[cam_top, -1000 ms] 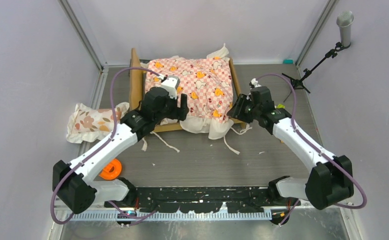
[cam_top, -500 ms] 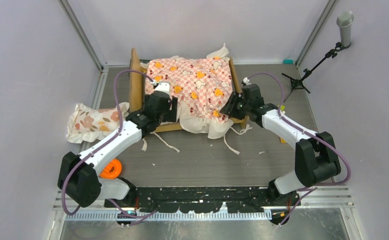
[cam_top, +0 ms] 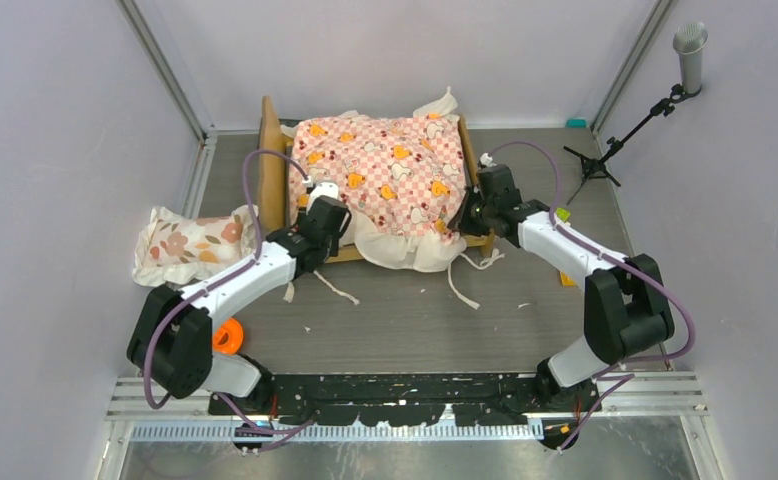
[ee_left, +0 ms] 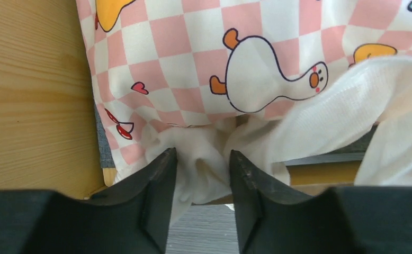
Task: Set up the pet bed
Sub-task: Adjust the mattress on the bed frame.
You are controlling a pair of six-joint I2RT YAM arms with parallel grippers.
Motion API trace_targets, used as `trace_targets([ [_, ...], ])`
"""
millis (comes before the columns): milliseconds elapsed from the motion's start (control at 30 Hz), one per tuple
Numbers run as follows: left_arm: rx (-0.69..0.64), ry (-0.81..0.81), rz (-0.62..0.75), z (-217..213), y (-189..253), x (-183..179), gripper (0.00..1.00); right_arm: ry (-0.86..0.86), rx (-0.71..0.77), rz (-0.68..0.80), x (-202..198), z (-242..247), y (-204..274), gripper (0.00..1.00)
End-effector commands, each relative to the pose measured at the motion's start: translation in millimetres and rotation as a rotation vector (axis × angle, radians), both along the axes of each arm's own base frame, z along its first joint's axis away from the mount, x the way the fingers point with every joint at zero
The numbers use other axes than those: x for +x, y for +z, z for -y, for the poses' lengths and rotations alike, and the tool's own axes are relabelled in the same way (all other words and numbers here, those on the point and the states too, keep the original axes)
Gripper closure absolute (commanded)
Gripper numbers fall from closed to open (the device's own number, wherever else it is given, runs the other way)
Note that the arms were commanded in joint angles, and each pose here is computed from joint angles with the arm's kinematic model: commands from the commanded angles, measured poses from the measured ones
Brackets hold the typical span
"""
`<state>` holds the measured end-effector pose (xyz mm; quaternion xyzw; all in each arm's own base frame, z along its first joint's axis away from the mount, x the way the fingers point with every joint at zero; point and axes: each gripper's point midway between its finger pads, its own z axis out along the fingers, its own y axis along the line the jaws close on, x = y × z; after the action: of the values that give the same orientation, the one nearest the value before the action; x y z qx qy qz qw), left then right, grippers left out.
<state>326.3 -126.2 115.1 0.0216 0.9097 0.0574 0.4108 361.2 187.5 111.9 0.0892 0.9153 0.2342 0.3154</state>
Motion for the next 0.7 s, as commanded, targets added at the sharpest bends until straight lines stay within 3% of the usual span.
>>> trace_targets([
  [0,0.082,0.076,-0.025,-19,-12,-3,0.63,-0.062,-0.179,0.045,14,28,11,0.99],
  [133,0.092,0.107,-0.037,-27,-17,-4,0.87,-0.114,-0.315,0.056,15,52,17,0.99],
  [200,0.096,0.121,-0.035,-30,-17,-5,0.94,-0.143,-0.390,0.059,15,65,19,0.99],
  [467,0.101,0.164,-0.012,-42,-11,-13,1.00,-0.205,-0.593,0.066,23,99,24,0.99],
  [667,0.094,0.168,0.005,-47,-5,-18,1.00,-0.194,-0.646,0.063,28,103,26,0.99],
])
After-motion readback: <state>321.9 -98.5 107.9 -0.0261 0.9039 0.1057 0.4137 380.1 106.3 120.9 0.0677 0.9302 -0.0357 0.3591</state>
